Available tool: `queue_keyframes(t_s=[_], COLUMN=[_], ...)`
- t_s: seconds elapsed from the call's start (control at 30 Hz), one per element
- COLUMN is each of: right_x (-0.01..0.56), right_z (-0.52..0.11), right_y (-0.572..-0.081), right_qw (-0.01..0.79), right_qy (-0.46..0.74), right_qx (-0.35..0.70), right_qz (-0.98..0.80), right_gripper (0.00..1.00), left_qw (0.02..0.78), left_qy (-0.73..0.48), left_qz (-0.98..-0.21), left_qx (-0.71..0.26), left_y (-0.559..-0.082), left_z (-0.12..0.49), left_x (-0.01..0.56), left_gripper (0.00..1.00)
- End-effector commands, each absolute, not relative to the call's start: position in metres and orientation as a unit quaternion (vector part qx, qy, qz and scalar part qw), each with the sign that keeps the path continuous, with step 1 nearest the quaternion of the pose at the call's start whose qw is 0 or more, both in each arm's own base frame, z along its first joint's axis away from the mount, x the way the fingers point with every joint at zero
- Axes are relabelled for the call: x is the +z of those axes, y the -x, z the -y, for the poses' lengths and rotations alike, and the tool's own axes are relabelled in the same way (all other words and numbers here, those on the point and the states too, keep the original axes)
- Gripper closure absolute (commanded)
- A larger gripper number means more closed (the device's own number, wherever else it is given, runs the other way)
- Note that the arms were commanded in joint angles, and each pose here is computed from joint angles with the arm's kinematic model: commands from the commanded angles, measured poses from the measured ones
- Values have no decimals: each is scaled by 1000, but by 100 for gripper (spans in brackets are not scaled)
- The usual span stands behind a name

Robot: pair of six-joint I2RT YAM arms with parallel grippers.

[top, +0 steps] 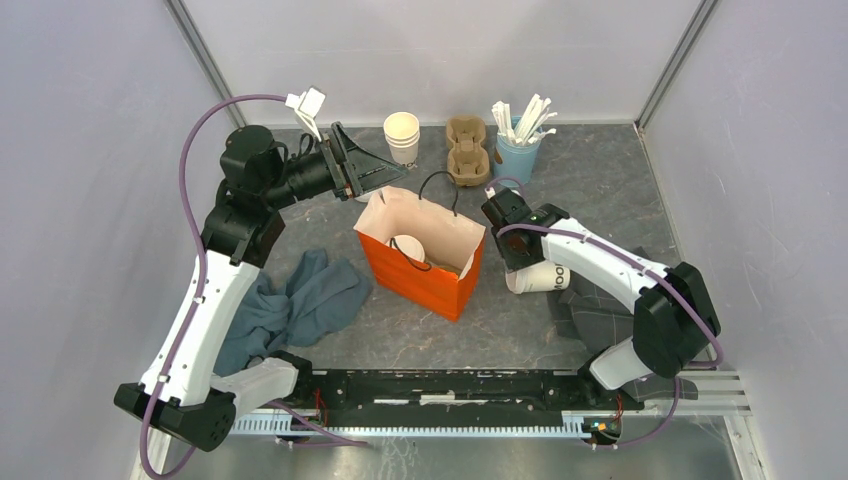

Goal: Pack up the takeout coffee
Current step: Pick up the cup lid from the coffee cup.

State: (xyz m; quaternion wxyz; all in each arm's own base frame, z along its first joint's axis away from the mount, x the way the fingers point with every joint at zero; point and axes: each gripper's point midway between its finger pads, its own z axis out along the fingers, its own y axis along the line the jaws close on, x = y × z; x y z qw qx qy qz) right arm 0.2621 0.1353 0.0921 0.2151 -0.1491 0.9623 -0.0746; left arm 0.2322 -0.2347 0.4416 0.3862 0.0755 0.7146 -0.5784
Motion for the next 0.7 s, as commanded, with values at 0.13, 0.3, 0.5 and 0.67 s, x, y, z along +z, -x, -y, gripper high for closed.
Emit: queue_keyframes(t_s=[0.13, 0.3, 0.5, 0.67], right_x=[92, 92, 112, 131], right_z=[-139, -143, -169, -182], right_y=[-266, -268, -282, -292], right_qw=[234, 242, 301, 331], right_qy=[139, 145, 156, 129], right_qx=[-66, -56, 17, 97], right_qz=[-960, -958, -941, -930], right_gripper=[68, 78, 86, 88], left_qw=[413, 414, 415, 417], left_qy=[-108, -107, -103, -98], left_qz=[-699, -699, -699, -700], left_qx=[-574, -573, -574, -572], left_y=[-227, -226, -224, -223], left_z=[233, 232, 231, 230], left_x=[453, 454, 454, 454], left_gripper=[17, 17, 17, 17])
